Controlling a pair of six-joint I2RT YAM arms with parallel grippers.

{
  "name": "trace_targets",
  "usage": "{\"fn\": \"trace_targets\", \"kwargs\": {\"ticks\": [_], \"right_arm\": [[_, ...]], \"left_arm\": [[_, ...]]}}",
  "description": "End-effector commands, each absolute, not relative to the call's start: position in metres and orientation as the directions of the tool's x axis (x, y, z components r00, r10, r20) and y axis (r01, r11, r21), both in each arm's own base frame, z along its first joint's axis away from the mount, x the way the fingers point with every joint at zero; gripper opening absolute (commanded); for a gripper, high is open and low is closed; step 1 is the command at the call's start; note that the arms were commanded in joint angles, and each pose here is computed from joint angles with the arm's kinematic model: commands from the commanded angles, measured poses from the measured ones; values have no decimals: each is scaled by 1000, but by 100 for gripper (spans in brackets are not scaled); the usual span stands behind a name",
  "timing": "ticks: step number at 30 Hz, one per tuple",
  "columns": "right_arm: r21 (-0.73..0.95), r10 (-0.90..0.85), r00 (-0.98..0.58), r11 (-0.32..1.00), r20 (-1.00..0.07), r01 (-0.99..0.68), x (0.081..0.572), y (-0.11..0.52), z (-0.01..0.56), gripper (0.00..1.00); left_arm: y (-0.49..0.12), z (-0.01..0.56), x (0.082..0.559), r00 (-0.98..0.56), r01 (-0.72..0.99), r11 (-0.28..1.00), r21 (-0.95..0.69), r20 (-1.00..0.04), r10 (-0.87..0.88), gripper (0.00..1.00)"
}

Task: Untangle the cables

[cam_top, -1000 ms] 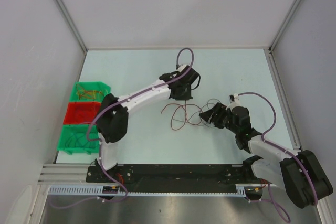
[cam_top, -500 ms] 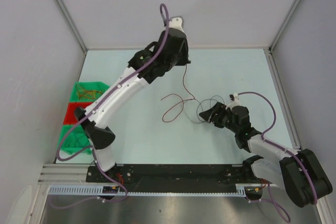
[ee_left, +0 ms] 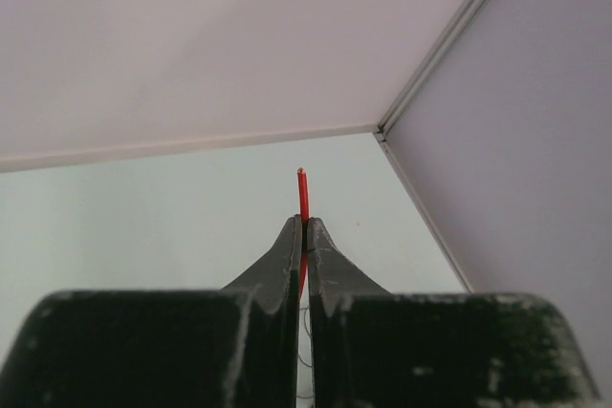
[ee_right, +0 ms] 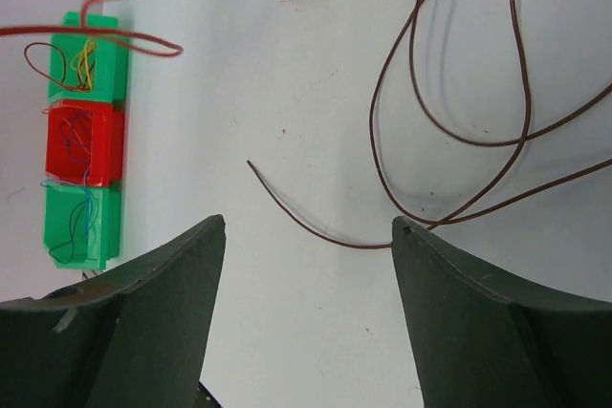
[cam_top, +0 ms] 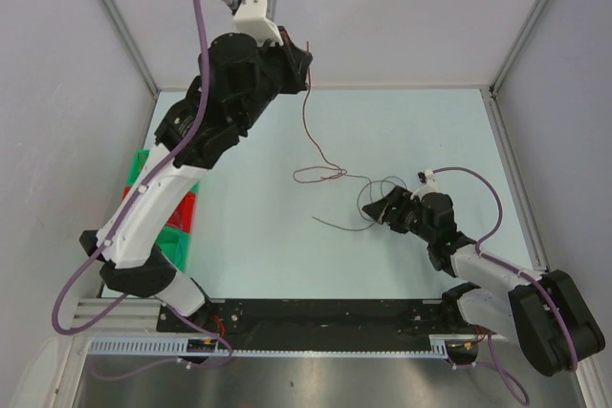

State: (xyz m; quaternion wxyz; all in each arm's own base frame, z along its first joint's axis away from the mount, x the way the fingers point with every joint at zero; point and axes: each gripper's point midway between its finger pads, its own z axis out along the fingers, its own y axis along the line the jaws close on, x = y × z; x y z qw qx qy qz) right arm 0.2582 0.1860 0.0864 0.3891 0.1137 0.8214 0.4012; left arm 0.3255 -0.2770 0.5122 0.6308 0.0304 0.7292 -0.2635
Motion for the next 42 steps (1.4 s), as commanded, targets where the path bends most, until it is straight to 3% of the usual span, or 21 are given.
{"fn": "trace_targets", "kwargs": {"ticks": [1, 8, 15, 19, 22, 23, 25, 32, 42], "right_arm": [[753, 506, -648, 637, -570, -166, 269, 192, 105, 75], [749, 503, -647, 642, -573, -165, 268, 192, 107, 74], [735, 456, -657, 638, -600, -230, 264, 202, 115, 75], [735, 450, -667, 641, -594, -221, 265, 203, 112, 75], [735, 452, -669, 645, -590, -212, 265, 203, 110, 75], [735, 454, -669, 645, -589, -210, 265, 203, 110, 75], [734, 454, -670, 647, -588, -205, 266, 203, 109, 75], [734, 453, -675, 649, -583, -198, 266, 203, 106, 75], [737, 452, -680, 647, -577, -196, 267, 203, 105, 75]], "left_arm": [[-249, 568, 309, -45, 417, 843, -340, -934, -354, 6], [-232, 615, 284, 37, 502, 788, -356, -902, -431, 13], [-242, 590, 285, -26, 507, 788, -349, -920, -391, 12], [-248, 535, 299, -127, 449, 826, -341, -939, -319, 18], [-255, 473, 312, -257, 386, 861, -331, -935, -244, 33], [-257, 453, 316, -302, 361, 870, -336, -925, -232, 44], [-259, 399, 322, -405, 310, 901, -303, -900, -163, 53], [-256, 273, 322, -635, 183, 961, -207, -771, -45, 64], [-293, 168, 293, -712, 381, 901, -210, -688, 140, 64]]}}
